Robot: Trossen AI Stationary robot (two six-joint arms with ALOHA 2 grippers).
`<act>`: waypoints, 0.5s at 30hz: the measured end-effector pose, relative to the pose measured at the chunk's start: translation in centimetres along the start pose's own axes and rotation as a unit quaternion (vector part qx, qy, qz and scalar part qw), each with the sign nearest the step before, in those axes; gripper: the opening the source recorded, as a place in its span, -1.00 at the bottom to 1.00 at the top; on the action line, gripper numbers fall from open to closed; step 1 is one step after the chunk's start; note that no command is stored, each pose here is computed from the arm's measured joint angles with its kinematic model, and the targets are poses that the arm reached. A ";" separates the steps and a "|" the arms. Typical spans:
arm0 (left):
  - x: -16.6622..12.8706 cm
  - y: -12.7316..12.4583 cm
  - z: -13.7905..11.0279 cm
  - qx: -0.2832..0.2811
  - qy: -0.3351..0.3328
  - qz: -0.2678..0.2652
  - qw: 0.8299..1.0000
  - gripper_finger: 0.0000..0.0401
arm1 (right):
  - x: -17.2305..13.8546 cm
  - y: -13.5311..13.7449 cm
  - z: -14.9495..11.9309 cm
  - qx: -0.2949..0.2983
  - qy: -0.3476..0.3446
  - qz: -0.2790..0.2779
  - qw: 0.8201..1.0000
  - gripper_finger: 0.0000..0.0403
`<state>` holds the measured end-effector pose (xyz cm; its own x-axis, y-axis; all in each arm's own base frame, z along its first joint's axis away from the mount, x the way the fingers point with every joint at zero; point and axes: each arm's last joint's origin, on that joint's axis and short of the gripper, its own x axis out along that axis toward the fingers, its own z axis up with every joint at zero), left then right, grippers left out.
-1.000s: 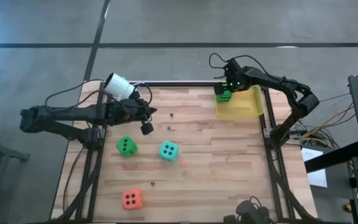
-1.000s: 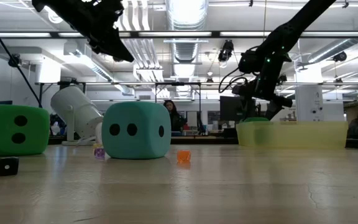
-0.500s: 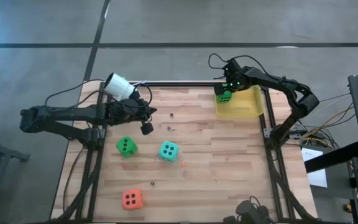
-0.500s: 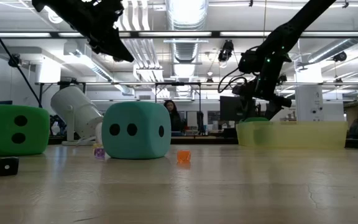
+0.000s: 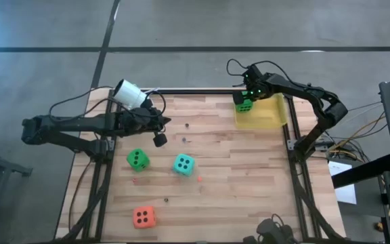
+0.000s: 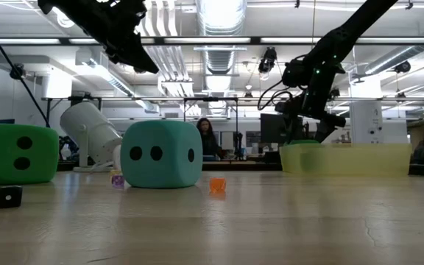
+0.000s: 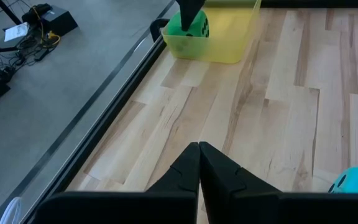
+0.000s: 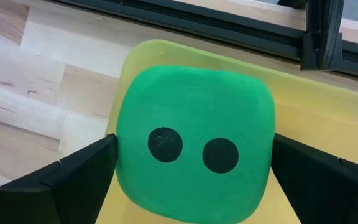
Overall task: Pick & Place Dice
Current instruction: Put the large green dice into the yellow transparent bin
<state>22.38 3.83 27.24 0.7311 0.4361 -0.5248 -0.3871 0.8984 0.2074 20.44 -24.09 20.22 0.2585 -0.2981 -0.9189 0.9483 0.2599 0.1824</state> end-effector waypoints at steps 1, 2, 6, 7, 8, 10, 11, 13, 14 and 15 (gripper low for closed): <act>0.0 0.0 0.0 0.000 0.000 0.000 1.000 -0.94 | 0.0 0.0 0.0 0.002 0.000 0.000 1.000 0.98; 0.0 0.0 0.0 0.000 0.000 0.000 1.000 -0.94 | 0.0 0.0 0.0 0.003 0.000 0.000 1.000 0.98; 0.0 0.0 0.0 0.000 0.000 0.000 1.000 -0.94 | -0.1 0.1 -0.1 0.003 -0.001 0.001 1.000 0.99; 0.0 0.0 0.0 0.000 0.000 0.000 1.000 -0.94 | -0.2 0.1 0.0 0.003 -0.002 0.002 1.000 0.99; 0.0 0.0 0.0 0.000 0.000 0.000 1.000 -0.94 | -0.3 0.1 0.0 0.003 -0.003 0.002 1.000 0.99; 0.0 0.0 0.0 0.000 0.000 0.000 1.000 -0.94 | -0.3 0.1 0.0 0.007 -0.003 0.003 1.000 0.99; 0.0 0.0 0.0 0.000 0.000 0.000 1.000 -0.94 | -0.4 0.1 -0.1 0.010 -0.003 0.003 1.000 0.99; 0.0 0.0 0.0 0.000 0.000 0.000 1.000 -0.94 | -0.6 0.1 -0.1 0.012 -0.006 0.004 1.000 0.99; 0.0 0.0 0.0 0.000 0.000 0.000 1.000 -0.94 | -0.7 0.2 -0.1 0.011 -0.007 0.006 1.000 0.99; 0.0 0.0 0.0 0.000 0.000 0.000 1.000 -0.94 | -0.9 0.2 -0.1 0.011 -0.010 0.007 1.000 0.99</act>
<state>22.38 3.83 27.23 0.7308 0.4357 -0.5255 -0.3867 0.8986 0.2074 20.37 -23.73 21.03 0.2743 -0.3123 -0.9095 0.9486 0.2433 0.2026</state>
